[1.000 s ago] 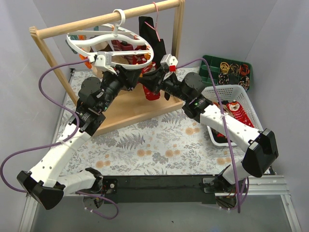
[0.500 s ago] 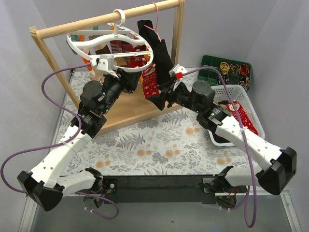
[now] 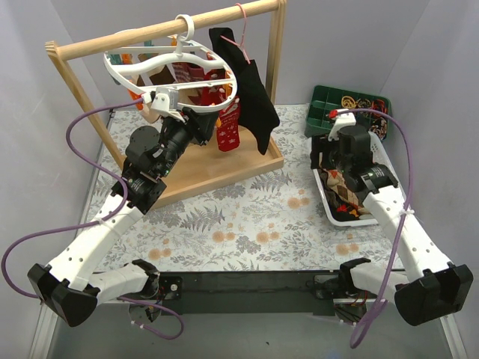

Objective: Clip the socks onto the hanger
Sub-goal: Pick up the sock from the bin.

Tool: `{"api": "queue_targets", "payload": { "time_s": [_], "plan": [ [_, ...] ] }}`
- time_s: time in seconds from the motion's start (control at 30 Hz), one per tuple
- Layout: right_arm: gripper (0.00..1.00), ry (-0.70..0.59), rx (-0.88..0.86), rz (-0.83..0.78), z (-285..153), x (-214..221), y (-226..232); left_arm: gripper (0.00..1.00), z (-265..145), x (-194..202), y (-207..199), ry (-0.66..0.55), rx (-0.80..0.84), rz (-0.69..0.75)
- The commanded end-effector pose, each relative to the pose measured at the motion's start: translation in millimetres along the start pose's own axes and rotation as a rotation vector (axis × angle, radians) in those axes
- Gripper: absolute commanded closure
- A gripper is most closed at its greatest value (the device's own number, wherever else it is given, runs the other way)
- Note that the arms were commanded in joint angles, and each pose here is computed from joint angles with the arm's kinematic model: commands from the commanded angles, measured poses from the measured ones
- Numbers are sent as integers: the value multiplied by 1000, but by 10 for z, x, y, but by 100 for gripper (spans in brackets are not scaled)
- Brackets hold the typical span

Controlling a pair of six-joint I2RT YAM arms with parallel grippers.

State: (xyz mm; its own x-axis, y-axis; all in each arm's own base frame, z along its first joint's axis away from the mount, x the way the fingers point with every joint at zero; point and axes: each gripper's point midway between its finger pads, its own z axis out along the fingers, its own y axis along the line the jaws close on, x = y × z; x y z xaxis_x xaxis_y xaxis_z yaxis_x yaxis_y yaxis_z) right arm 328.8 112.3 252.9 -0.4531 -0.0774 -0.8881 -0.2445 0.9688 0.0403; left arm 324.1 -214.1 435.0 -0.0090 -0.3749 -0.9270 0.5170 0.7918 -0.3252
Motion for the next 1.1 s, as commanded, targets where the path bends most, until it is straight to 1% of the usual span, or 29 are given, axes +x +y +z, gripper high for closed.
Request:
{"api": "queue_targets", "payload": {
  "time_s": [0.0,0.03,0.07,0.13,0.17,0.2,0.27,0.3,0.5,0.67,0.7,0.77,0.9,1.07],
  "plan": [
    [25,103,289,32,14,298,-781,100,-84,83,252,39,-105,75],
    [26,100,307,54,50,297,-866,100,-84,98,250,46,-104,72],
    [26,100,347,93,53,288,-1061,100,-90,97,247,47,-103,71],
    [28,130,360,137,171,349,-1220,100,-92,114,248,56,-104,68],
    [30,115,389,169,177,298,-1390,100,-93,126,249,60,-104,67],
    [33,136,400,185,261,348,-1498,100,-93,122,249,59,-105,64],
    [35,132,435,195,341,342,-1661,100,-94,108,240,58,-103,59],
    [38,149,437,205,439,386,-1703,100,-91,118,242,61,-104,58],
    [44,181,505,295,776,601,-2013,100,-85,156,229,81,-104,32],
    [46,183,549,314,991,640,-2222,100,-104,167,211,83,-96,18],
    [48,206,555,325,1062,725,-2253,100,-107,171,214,83,-96,21],
    [49,198,558,345,1137,719,-2291,100,-112,181,226,85,-99,27],
    [51,232,554,379,1341,891,-2320,100,-122,187,241,86,-106,31],
    [54,245,602,428,1447,1048,-2393,100,-126,195,242,91,-106,33]
  ]
}}
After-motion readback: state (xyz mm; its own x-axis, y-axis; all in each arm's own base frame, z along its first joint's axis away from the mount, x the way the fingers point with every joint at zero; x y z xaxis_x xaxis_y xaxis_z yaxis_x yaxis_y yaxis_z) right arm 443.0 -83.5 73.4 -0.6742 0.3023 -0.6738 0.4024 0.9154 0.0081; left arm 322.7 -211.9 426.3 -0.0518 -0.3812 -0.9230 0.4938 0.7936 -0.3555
